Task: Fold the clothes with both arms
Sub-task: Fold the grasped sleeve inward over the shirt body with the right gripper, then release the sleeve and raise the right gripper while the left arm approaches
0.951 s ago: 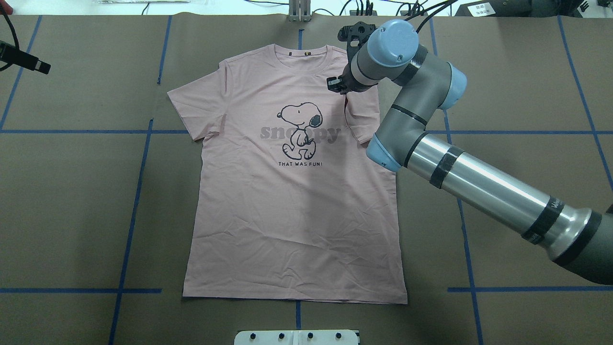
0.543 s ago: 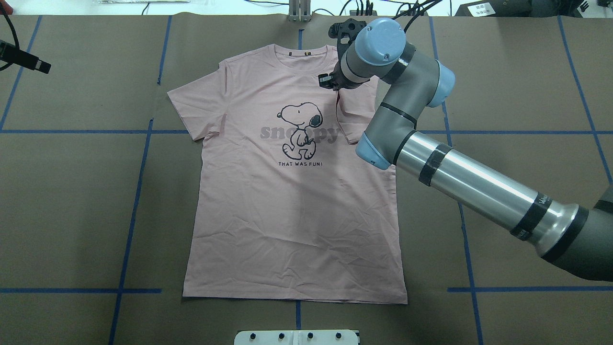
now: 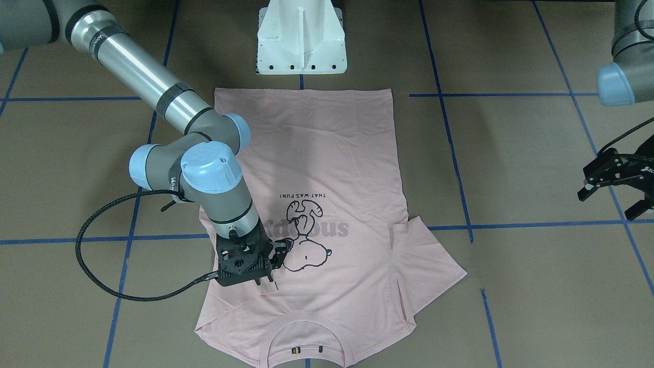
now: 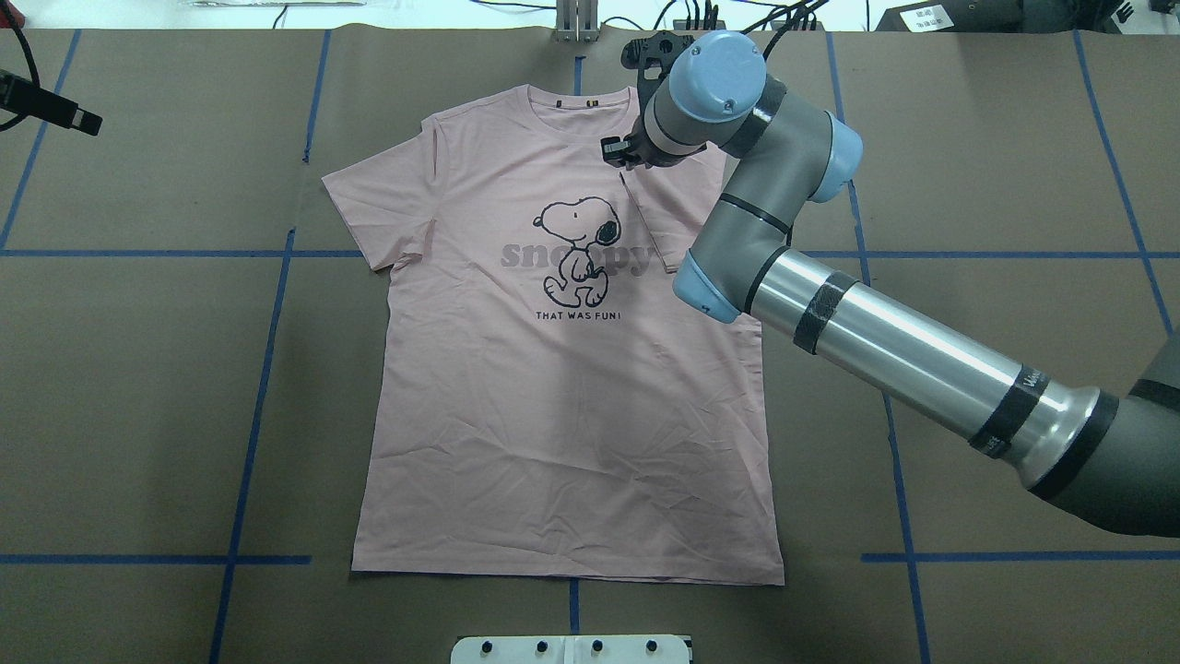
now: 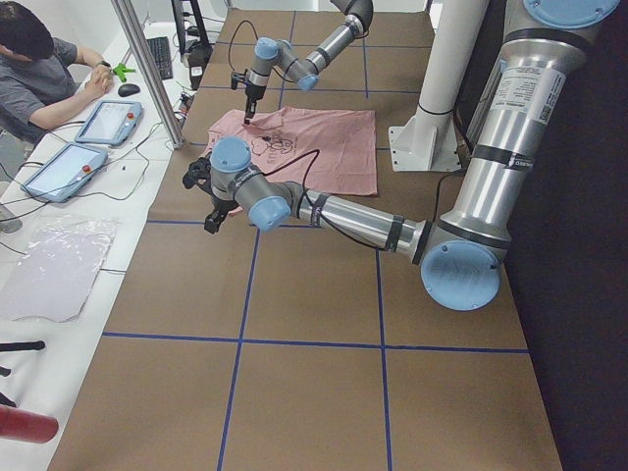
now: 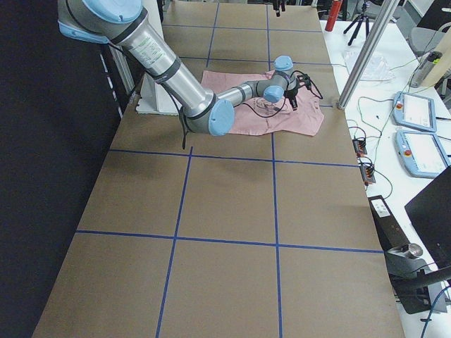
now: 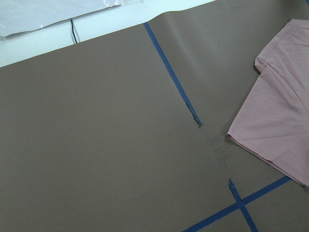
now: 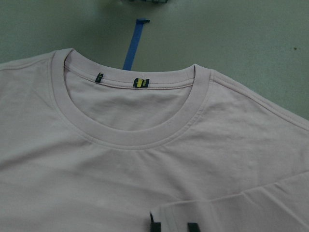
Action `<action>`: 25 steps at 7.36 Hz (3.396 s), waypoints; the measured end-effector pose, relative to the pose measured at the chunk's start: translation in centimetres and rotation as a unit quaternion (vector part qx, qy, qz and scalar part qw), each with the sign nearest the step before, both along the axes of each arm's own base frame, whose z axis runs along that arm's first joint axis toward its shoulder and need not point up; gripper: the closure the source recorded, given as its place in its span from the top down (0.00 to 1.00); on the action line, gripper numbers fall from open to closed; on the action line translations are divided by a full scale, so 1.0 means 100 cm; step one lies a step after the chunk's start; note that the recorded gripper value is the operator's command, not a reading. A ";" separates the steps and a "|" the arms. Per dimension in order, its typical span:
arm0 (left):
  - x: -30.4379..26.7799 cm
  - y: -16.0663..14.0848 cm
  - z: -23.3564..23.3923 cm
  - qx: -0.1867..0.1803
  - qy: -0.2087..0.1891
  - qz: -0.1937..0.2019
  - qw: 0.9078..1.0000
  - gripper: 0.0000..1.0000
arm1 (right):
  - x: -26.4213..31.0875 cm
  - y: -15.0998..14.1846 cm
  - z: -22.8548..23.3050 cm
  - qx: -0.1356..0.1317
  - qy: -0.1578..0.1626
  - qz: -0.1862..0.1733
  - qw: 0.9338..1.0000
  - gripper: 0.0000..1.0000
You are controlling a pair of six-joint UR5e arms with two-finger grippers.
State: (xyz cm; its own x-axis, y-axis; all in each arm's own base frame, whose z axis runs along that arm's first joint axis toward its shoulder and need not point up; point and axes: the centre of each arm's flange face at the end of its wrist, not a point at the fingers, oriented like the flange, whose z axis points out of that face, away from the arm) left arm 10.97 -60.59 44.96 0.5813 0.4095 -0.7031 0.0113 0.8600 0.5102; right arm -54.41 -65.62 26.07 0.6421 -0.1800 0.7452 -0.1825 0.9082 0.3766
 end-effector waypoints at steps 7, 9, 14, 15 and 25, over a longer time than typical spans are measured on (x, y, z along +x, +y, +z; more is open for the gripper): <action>0.183 -0.032 -0.072 -0.091 0.033 -0.149 0.984 0.98 | 0.107 0.052 -0.017 -0.170 0.007 -0.011 0.985 1.00; 0.250 -0.040 -0.048 -0.087 0.022 -0.192 0.977 0.95 | 0.150 0.057 0.001 -0.184 -0.005 -0.006 0.983 1.00; 0.310 -0.048 -0.003 -0.080 0.005 -0.194 0.978 0.88 | 0.200 0.071 0.016 -0.188 -0.025 -0.010 0.982 1.00; 0.313 -0.048 -0.003 -0.079 0.005 -0.192 0.978 0.87 | 0.200 0.072 0.016 -0.188 -0.025 -0.009 0.982 1.00; 0.312 -0.043 -0.010 -0.069 0.007 -0.182 0.981 0.00 | 0.197 0.072 0.016 -0.187 -0.025 -0.010 0.982 1.00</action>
State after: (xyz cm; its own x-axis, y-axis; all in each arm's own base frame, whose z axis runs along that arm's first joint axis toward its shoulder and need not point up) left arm 42.13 -64.87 43.97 0.6616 0.0776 -0.7458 0.3365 0.8582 0.3877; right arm -34.73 -58.39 27.66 0.6028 0.0994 0.7916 -0.1719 0.9851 0.0072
